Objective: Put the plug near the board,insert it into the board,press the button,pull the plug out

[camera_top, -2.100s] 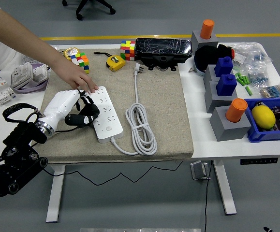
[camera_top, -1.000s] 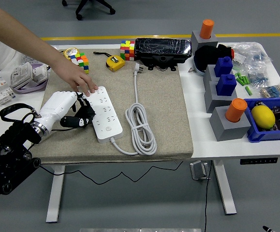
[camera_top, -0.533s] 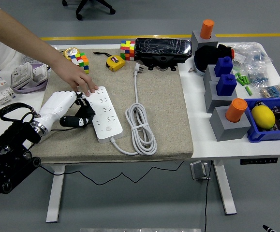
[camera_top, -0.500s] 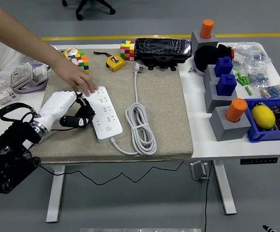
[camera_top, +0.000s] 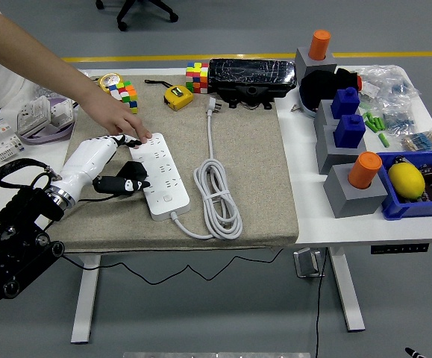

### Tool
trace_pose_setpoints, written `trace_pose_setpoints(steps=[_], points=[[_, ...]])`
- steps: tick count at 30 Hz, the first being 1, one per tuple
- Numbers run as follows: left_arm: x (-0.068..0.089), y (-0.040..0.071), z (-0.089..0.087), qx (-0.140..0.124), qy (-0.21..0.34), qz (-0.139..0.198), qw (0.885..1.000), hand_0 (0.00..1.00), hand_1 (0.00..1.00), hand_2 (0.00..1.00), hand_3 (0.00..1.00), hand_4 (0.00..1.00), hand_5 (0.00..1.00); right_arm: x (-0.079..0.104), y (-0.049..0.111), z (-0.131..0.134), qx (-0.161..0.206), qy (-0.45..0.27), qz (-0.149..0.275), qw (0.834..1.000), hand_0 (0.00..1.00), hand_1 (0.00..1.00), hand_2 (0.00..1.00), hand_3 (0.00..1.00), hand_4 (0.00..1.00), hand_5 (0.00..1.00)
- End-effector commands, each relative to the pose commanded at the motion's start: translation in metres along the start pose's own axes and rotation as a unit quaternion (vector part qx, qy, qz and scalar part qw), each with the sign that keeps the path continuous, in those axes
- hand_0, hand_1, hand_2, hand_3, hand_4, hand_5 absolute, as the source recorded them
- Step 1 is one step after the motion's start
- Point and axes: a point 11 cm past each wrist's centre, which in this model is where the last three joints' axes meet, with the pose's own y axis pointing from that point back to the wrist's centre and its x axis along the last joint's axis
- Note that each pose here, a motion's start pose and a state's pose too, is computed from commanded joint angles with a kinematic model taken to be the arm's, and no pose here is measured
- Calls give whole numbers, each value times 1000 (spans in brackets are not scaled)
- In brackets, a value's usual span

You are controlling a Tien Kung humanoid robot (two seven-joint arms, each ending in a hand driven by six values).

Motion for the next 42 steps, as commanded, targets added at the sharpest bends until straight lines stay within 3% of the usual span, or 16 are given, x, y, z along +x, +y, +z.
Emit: trace_pose_setpoints(steps=[5,6,11,13,18,29,42], points=[[7,13,12,1,28,51,998,711,761,760,782,998,540,0,0,0,0,0,1,1000,651,647,648,567,992,559],[5,17,15,3,33,55,998,720,765,745,759,940,549,1,0,0,0,1,1,1000,651,647,649,568,993,559],[-11,37,20,33,35,48,998,720,765,745,759,940,549,0,0,0,-1,2,1,1000,651,647,649,568,993,559],[-19,46,19,47,32,44,997,730,769,755,752,881,580,0,0,1,-1,3,0,1000,651,647,649,568,993,559],[-29,56,16,65,29,32,997,735,774,758,755,863,583,1,0,1,-1,5,1,1000,651,647,649,569,993,559],[-35,54,12,82,29,8,996,734,774,758,758,842,585,1,0,-2,3,6,1,1000,651,647,649,568,992,559],[-40,48,21,71,31,-6,997,734,765,750,752,836,585,1,0,-1,1,6,1,1000,651,647,648,568,993,559]])
